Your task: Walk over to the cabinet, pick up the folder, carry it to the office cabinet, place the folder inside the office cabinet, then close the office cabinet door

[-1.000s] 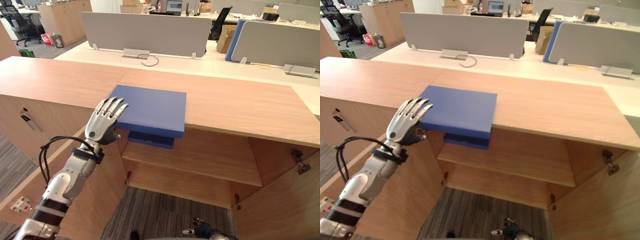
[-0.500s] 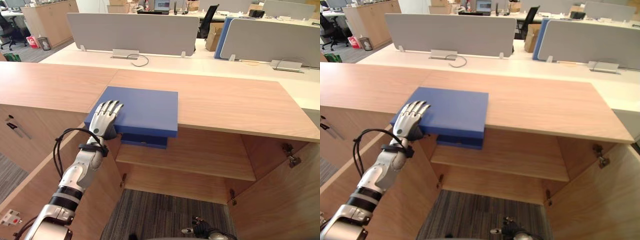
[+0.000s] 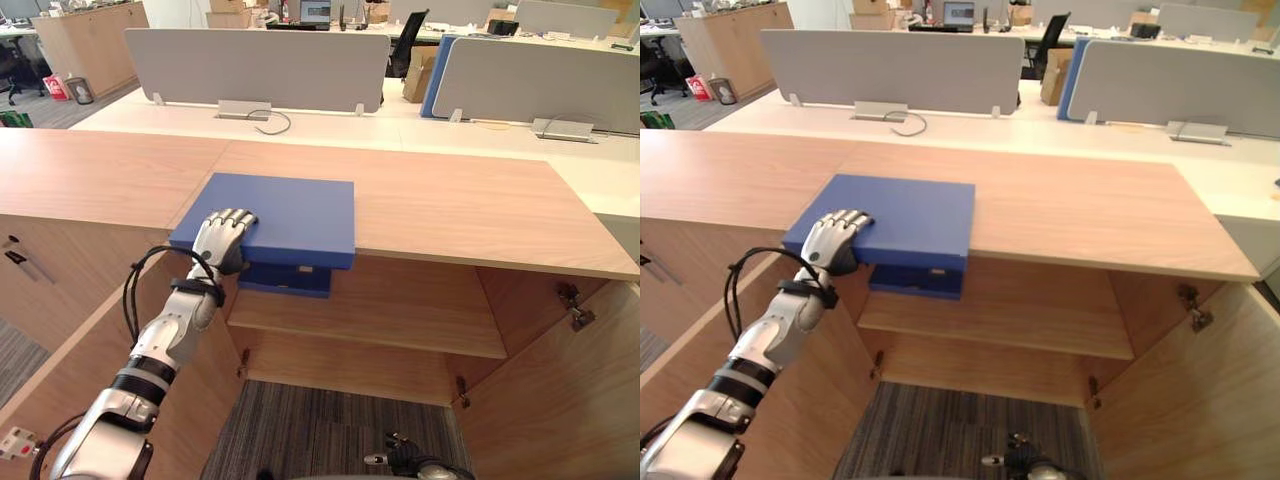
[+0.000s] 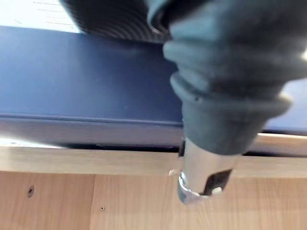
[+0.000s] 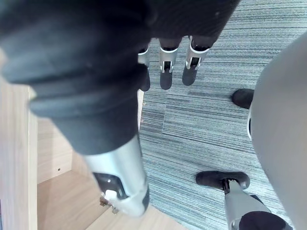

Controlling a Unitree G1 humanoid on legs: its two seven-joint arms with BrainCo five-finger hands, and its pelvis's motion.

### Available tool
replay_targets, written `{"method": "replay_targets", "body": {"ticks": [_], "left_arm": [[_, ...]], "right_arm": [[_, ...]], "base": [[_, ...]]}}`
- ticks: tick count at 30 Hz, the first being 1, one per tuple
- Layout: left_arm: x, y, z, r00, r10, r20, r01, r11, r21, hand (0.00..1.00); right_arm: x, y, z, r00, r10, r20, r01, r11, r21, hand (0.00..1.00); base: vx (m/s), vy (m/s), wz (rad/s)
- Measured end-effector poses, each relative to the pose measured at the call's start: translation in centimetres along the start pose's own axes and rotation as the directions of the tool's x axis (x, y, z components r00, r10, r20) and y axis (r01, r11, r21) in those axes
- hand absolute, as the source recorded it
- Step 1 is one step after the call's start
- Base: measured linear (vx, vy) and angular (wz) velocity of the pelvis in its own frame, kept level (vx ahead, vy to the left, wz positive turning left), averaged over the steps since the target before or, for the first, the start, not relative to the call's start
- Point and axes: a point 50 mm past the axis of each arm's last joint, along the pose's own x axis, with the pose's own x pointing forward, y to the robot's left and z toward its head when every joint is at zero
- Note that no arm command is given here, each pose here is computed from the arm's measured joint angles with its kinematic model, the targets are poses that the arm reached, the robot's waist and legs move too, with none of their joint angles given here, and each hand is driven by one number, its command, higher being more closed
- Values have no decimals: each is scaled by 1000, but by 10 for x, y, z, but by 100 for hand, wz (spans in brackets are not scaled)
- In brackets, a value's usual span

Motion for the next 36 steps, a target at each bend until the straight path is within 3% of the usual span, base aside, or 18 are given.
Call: {"method": "replay_targets", "body": {"ticks": [12,16,18,19,21,22,25,27,28,29,30,31,34,36], "left_arm": [[1,5,18,997,48,54,-47,998,-36,100],[-13,18,50,985,142,95,-117,966,-231,100],[-26,29,77,971,222,93,-158,879,-449,100],[-29,33,81,967,238,88,-165,852,-497,100],[-41,46,97,958,280,59,-158,688,-708,100],[-44,49,99,957,286,49,-151,637,-756,100],[-53,61,103,950,312,5,-129,407,-904,100],[-55,66,100,950,310,-33,-97,195,-976,100],[-56,67,98,952,304,-42,-84,125,-989,100],[-57,67,94,955,289,-62,-53,-38,-998,100],[-60,67,91,954,285,-89,-47,-154,-987,100],[-61,67,89,954,281,-102,-44,-204,-978,100],[-69,60,84,961,236,-147,-31,-436,-899,100],[-73,56,83,964,213,-159,-35,-494,-869,100]], "right_arm": [[0,-1,0,1000,-11,-8,11,1000,3,0],[0,-4,-2,1000,-20,-23,21,1000,15,0],[0,-5,-5,999,-27,-33,27,999,22,0],[0,-6,-5,999,-31,-34,33,999,32,0],[-1,-10,-12,997,-48,-62,51,997,54,0],[-1,-11,-14,996,-50,-68,54,997,56,0],[-2,-15,-20,994,-65,-92,74,992,100,0],[-3,-17,-22,993,-70,-99,81,990,114,0],[-3,-18,-24,992,-72,-103,85,988,128,0],[-4,-20,-25,991,-77,-107,93,983,157,0],[-4,-20,-25,991,-77,-105,93,983,160,0],[-4,-20,-25,992,-77,-105,94,982,165,0],[-5,-22,-27,991,-80,-105,105,961,255,0],[-5,-24,-28,991,-92,-100,120,935,332,0]], "base": [[0,0,0],[0,0,0],[0,0,0],[0,0,0],[0,0,-6],[0,0,-12],[-13,2,-10],[-39,6,0],[-42,10,0],[-43,13,-1],[-43,15,-1],[-35,14,-1],[-46,14,-3],[-36,8,-11]]}}
